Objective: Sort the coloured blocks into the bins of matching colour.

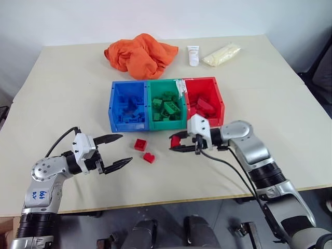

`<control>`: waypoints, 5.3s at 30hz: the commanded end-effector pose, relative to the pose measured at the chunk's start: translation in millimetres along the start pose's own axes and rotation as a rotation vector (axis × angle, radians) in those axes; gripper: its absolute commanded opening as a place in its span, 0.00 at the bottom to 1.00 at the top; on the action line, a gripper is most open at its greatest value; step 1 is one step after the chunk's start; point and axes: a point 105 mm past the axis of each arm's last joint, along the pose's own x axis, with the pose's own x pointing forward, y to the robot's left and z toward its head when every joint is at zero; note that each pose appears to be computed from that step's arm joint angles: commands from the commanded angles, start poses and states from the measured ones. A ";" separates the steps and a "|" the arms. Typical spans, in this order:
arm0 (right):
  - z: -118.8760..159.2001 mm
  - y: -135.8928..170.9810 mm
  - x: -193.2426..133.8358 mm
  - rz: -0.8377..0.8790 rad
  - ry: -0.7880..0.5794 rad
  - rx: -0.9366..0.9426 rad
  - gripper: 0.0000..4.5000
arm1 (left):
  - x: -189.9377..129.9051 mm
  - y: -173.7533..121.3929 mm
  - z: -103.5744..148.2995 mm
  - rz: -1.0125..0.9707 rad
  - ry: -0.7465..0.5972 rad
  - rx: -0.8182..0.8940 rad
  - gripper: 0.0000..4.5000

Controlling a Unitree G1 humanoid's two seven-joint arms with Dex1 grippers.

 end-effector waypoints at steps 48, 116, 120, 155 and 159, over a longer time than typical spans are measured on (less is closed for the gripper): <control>-13.0 -12.5 -115.5 0.005 0.151 -0.045 0.99 | -48.9 -31.9 2.4 0.035 0.275 -0.098 1.00; -3.8 30.9 -172.0 -0.612 0.043 0.092 1.00 | 283.9 5.7 125.5 0.038 -0.304 0.098 0.67; -4.2 32.1 -172.4 -0.623 0.046 0.095 1.00 | 285.4 10.9 128.5 0.067 -0.305 0.105 0.94; -1.5 -18.8 -122.4 -0.295 -0.001 0.045 1.00 | -16.3 3.3 10.7 -0.015 0.303 -0.060 0.99; -2.6 -17.6 -124.0 -0.281 0.007 0.047 1.00 | -27.8 2.4 5.7 0.012 0.328 -0.078 0.99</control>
